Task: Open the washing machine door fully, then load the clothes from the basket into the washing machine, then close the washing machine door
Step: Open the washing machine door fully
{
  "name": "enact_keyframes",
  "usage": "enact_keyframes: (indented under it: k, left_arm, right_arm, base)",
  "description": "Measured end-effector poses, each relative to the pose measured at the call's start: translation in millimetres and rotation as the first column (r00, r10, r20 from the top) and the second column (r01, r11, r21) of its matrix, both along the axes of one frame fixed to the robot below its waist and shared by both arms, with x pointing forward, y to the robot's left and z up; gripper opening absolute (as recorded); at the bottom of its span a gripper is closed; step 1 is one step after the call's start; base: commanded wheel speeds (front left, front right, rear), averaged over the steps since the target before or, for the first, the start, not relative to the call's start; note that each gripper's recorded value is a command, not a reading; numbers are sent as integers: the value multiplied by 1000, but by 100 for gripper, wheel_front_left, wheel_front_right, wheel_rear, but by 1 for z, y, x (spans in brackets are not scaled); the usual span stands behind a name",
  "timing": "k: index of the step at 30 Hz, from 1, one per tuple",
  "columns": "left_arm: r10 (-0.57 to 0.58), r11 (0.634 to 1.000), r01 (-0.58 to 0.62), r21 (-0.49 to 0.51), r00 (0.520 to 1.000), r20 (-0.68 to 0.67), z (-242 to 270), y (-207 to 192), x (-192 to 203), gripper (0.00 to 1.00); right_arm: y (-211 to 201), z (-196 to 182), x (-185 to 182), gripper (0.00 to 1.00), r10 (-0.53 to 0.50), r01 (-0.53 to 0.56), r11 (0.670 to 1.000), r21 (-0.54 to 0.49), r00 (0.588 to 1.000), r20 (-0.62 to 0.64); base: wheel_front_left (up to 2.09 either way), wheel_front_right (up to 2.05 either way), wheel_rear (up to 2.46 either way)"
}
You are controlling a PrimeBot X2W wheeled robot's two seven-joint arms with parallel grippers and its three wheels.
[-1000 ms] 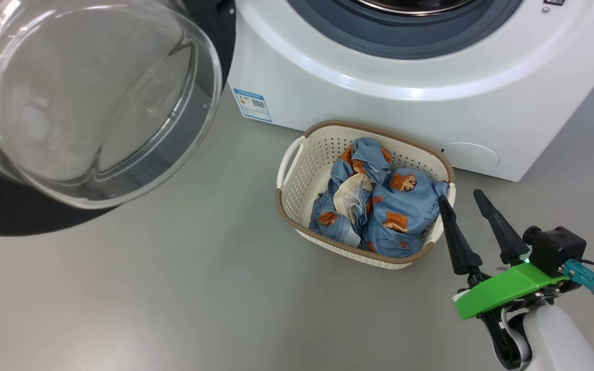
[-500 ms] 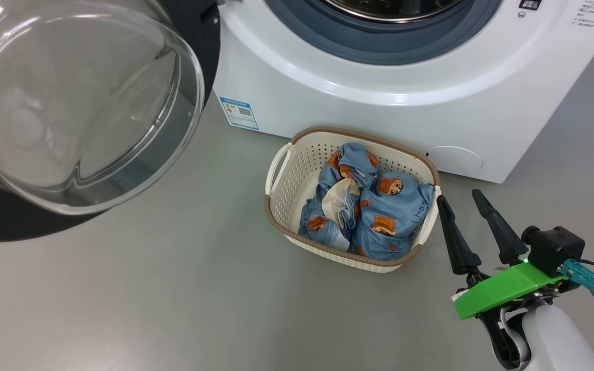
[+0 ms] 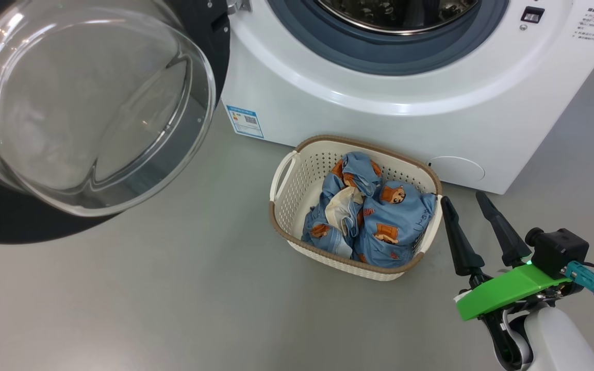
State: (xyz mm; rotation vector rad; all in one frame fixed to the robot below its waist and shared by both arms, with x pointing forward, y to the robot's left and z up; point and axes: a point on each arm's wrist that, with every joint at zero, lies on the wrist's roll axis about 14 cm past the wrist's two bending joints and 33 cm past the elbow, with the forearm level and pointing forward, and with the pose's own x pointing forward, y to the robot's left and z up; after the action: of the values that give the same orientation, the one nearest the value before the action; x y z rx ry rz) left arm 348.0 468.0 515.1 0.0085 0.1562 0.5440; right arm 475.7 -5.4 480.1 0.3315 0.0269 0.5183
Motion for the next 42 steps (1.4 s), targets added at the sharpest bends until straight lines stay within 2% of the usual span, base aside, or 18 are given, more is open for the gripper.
enact_keyframes:
  k: [8, 10, 11, 12, 23, 31, 42]
  left_arm:
    - [-44, 999, 43, 7, 997, 61, 9, -14, -4, 1]
    - [-52, 999, 52, -1, 996, 76, 6, -20, -8, 39]
    - [-58, 998, 58, -6, 995, 80, 4, -23, -9, 84]
    - [-63, 998, 64, -10, 994, 85, 3, -26, -10, 100]
    - [-118, 990, 130, -44, 970, 212, 6, -71, -7, 100]
    - [-190, 976, 210, -48, 943, 274, 9, -118, -3, 100]
    - [-321, 928, 363, -78, 890, 324, 10, -187, 22, 100]
  right_arm:
    - [-1, 11, -5, 100, -1, 1, 1000, 4, 1000, 21]
    - [-3, 12, -8, 100, -4, 4, 1000, 0, 1000, 23]
    - [-4, 12, -10, 100, -5, 5, 1000, -3, 1000, 20]
    - [-6, 11, -12, 100, -8, 9, 1000, -6, 1000, 18]
    - [-23, 28, -22, 100, -40, 40, 999, -9, 997, 62]
    - [-46, 32, -32, 100, -87, 89, 996, -19, 994, 72]
    - [-89, 45, -44, 100, -185, 189, 981, -34, 977, 110]
  base:
    - [0, 0, 0]
    - [0, 0, 0]
    - [0, 0, 0]
    - [0, 0, 0]
    - [0, 0, 0]
    - [0, 0, 0]
    - [0, 0, 0]
